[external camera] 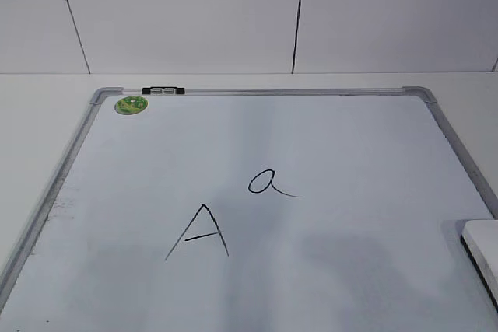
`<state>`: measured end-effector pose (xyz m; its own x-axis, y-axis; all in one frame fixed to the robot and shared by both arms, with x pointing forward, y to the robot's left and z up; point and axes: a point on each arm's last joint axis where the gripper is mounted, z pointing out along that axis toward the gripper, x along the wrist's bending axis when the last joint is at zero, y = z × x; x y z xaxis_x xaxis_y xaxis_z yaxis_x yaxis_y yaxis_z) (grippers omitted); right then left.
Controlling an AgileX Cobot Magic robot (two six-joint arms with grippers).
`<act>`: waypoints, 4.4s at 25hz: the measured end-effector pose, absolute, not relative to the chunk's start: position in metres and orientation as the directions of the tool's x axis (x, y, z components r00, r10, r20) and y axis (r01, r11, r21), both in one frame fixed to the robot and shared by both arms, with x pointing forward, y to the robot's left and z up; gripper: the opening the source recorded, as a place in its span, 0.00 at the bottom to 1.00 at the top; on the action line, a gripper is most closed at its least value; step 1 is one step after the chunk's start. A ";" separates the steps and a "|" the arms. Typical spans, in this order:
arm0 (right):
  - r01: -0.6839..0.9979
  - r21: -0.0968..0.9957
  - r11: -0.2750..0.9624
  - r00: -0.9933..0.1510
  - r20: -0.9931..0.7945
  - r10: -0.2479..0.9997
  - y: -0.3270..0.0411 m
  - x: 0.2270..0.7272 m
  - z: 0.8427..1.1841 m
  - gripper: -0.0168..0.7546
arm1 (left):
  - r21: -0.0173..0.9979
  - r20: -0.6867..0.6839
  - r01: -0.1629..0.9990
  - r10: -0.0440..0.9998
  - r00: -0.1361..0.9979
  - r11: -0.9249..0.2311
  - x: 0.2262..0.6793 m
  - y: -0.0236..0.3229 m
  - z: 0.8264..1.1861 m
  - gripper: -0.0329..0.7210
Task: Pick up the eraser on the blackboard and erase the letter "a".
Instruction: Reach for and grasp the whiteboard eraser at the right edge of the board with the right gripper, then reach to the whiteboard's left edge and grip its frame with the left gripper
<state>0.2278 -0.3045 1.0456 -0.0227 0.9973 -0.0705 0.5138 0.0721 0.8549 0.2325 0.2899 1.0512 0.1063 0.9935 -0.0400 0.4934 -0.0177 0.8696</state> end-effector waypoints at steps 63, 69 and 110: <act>0.954 0.296 0.051 -0.064 0.033 0.997 -0.287 0.398 1.039 0.76 | 0.870 -0.042 0.494 0.994 0.105 -0.015 0.233 0.290 1.051 0.62; 0.956 0.290 0.049 -0.061 0.032 0.998 -0.287 0.410 1.031 0.76 | 0.870 -0.042 0.494 0.994 0.105 -0.015 0.233 0.290 1.051 0.62; 0.994 0.077 0.083 -0.082 -0.011 0.997 -0.288 0.462 0.960 0.88 | 0.870 -0.042 0.494 0.994 0.105 -0.015 0.233 0.290 1.051 0.62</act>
